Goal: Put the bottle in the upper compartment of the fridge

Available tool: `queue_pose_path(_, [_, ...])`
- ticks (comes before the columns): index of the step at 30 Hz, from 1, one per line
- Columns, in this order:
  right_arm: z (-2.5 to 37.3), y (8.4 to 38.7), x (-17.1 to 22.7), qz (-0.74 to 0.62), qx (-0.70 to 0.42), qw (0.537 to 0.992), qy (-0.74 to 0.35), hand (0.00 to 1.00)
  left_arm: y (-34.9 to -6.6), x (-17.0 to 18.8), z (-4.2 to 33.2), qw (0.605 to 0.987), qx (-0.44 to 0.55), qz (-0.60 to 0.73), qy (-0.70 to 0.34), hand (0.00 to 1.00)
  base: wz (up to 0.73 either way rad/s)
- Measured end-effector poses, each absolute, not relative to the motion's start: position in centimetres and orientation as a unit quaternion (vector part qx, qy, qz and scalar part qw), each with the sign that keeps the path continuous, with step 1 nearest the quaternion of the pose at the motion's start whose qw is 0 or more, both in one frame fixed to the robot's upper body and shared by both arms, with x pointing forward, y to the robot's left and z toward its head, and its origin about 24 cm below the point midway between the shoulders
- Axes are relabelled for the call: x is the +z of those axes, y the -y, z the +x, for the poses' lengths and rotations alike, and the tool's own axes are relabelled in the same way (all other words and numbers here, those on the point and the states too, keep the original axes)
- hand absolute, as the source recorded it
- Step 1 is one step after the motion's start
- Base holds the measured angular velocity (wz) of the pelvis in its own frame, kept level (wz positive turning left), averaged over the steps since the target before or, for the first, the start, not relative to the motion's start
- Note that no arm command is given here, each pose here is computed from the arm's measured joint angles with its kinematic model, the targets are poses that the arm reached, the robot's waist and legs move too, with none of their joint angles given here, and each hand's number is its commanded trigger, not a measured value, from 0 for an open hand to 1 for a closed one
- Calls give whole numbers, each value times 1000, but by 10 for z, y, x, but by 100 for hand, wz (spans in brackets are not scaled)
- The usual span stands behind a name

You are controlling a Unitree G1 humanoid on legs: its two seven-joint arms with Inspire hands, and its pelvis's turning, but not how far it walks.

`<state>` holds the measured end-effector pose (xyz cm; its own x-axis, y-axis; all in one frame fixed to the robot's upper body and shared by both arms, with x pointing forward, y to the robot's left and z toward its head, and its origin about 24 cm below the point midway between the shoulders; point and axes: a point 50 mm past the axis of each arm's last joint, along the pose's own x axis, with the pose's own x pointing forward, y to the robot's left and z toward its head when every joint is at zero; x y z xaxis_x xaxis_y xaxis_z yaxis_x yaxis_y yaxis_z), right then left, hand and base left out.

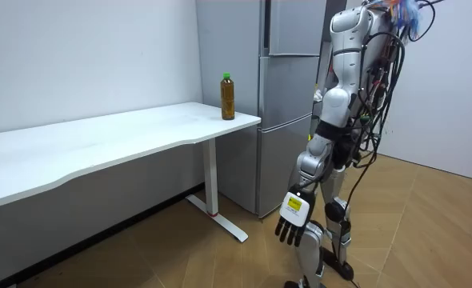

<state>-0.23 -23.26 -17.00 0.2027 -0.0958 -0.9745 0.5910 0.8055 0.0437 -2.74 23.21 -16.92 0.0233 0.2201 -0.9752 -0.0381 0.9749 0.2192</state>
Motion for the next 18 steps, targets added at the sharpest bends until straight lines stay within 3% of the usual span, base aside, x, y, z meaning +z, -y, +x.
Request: queue_pose_path(18, [0,234,-170,208,-227,747,-589,0,-233,-169,-29,710,95,68,-694,0,0])
